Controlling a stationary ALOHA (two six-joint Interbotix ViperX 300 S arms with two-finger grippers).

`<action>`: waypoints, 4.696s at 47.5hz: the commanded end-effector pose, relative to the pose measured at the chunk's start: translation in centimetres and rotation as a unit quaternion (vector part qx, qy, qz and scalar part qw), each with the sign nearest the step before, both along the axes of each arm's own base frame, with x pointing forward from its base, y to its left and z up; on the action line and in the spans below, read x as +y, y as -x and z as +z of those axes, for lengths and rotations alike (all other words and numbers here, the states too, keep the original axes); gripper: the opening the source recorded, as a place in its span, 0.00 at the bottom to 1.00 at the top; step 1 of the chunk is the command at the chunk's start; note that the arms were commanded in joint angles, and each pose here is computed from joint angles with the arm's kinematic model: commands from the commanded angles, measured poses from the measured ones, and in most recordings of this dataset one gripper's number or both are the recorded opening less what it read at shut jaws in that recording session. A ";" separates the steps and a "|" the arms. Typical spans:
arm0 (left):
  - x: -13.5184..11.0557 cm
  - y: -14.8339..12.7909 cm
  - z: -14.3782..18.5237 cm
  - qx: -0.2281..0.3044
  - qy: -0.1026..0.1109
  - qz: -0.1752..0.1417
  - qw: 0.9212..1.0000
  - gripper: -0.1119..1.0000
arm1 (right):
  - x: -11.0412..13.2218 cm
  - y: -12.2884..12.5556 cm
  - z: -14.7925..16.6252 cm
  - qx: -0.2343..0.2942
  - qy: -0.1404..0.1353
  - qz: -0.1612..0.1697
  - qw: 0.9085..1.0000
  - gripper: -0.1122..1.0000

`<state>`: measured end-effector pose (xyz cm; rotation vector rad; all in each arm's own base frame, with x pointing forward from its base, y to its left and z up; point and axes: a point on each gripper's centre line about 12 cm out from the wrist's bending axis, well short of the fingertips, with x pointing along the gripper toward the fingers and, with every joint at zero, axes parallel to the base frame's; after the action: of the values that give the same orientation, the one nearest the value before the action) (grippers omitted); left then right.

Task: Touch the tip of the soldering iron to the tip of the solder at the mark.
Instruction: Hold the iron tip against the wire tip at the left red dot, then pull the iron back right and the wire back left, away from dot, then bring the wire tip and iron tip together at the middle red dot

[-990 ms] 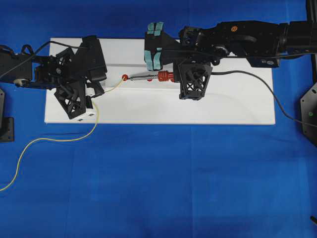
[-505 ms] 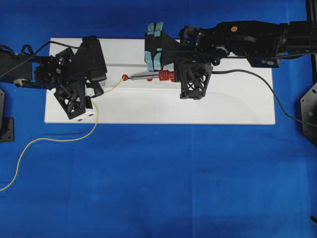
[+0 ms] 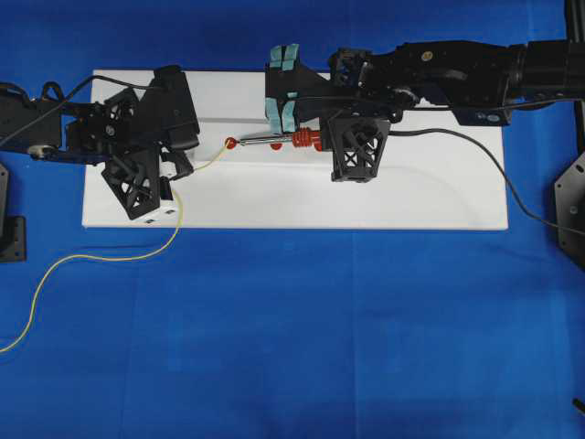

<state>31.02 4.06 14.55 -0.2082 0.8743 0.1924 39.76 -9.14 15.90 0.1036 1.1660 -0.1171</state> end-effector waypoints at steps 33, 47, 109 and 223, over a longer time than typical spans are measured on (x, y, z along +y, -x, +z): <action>-0.3 -0.7 1.0 -0.014 -0.002 -0.006 1.000 0.12 | -0.2 -0.6 1.4 -0.022 0.007 -0.001 1.000 0.16; -0.4 -0.7 1.0 -0.014 -0.002 -0.007 1.000 0.12 | -0.2 -0.6 1.3 -0.021 0.007 -0.001 1.000 0.16; -1.2 6.1 7.7 -0.076 -0.019 -0.017 0.997 0.12 | -0.4 -0.7 1.7 -0.034 0.010 -0.003 0.999 0.16; -0.2 -6.5 1.6 -0.013 -0.011 -0.024 1.000 0.12 | 1.1 7.4 2.9 -0.040 0.019 -0.032 0.999 0.16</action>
<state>36.89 3.85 15.12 -0.1740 0.8829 0.1573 31.62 -8.07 17.98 0.1216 1.1100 -0.1942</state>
